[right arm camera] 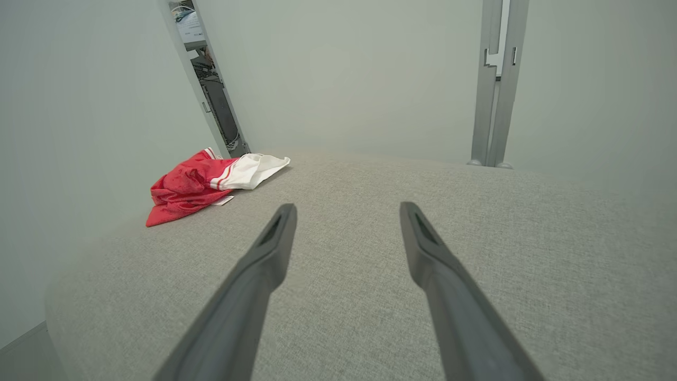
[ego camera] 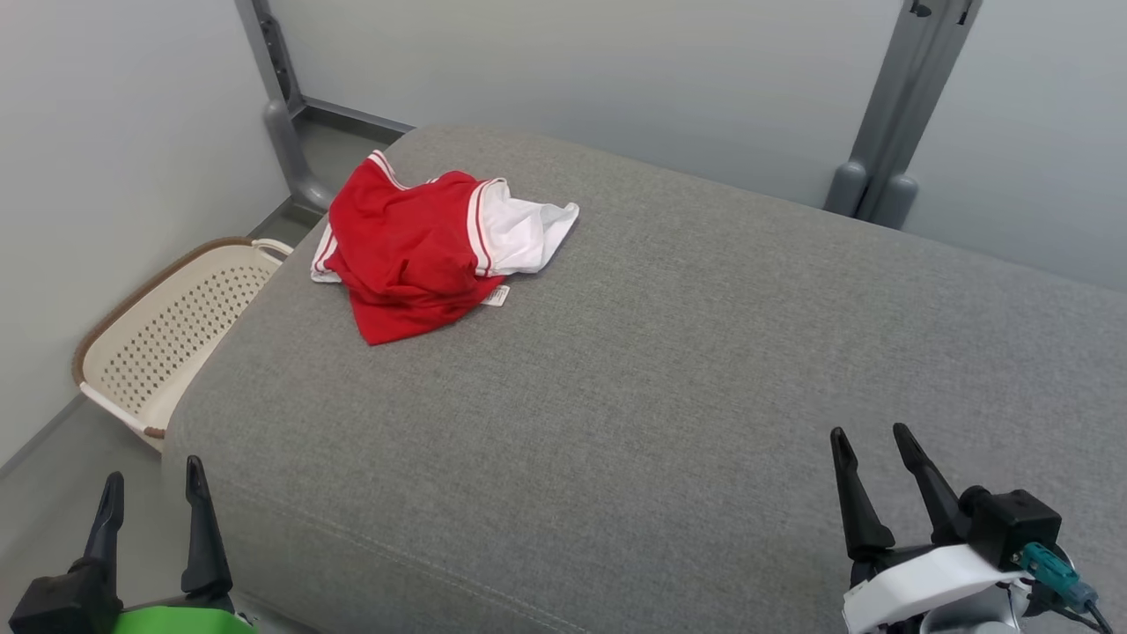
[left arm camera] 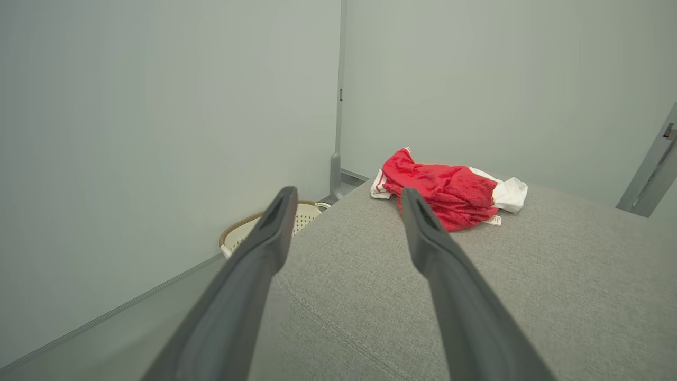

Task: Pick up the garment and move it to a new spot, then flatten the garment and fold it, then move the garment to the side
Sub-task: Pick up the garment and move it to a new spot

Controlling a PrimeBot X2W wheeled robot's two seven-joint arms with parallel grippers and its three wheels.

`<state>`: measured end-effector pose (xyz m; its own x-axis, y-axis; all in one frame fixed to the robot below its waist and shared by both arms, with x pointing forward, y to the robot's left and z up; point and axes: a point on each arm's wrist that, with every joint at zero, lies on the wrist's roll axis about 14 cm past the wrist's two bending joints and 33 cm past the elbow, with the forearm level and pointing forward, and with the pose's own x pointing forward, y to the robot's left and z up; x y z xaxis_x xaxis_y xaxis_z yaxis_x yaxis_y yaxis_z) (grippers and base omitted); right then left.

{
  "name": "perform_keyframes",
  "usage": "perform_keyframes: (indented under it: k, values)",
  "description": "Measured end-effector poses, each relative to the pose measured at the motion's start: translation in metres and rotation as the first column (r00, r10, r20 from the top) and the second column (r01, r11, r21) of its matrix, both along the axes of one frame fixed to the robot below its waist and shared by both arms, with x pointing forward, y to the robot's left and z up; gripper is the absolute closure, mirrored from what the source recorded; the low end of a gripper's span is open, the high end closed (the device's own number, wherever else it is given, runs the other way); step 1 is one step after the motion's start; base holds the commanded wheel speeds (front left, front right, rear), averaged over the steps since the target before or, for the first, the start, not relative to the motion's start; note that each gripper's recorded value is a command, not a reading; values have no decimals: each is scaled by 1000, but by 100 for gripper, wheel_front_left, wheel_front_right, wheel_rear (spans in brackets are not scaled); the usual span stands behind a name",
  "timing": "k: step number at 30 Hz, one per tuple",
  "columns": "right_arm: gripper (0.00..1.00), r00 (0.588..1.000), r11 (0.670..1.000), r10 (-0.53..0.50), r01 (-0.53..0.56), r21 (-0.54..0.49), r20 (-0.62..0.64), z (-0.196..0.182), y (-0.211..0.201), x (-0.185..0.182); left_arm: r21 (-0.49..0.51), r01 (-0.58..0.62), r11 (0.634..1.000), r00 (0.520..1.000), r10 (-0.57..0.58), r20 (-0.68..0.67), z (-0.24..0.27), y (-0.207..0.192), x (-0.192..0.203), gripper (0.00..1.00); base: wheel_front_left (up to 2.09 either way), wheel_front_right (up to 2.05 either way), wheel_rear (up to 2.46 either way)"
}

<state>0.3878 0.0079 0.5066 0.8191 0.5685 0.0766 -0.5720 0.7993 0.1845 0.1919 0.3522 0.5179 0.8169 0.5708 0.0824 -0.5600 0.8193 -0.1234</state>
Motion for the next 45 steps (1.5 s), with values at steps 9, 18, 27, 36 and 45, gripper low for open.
perform_keyframes:
  k: [9,18,27,36,45]
  values:
    - [0,1000,1000,28,-28,-3,-6,-3,9,3,-5,-37,999,999,37,-8,-3,5,-9,0,0,0,0]
    - [0,999,999,-41,41,-29,22,3,-20,16,16,29,999,999,-30,42,15,5,27,0,0,0,0]
    - [0,976,974,-206,212,-82,78,12,-92,61,125,113,986,977,-133,164,84,17,126,0,0,0,0]
    - [0,915,905,-392,402,-138,93,-1,-175,94,179,223,958,957,-250,146,109,15,243,0,0,0,0]
    - [0,859,830,-510,507,-235,52,-35,-232,98,84,340,937,940,-340,-17,51,-1,341,0,0,0,0]
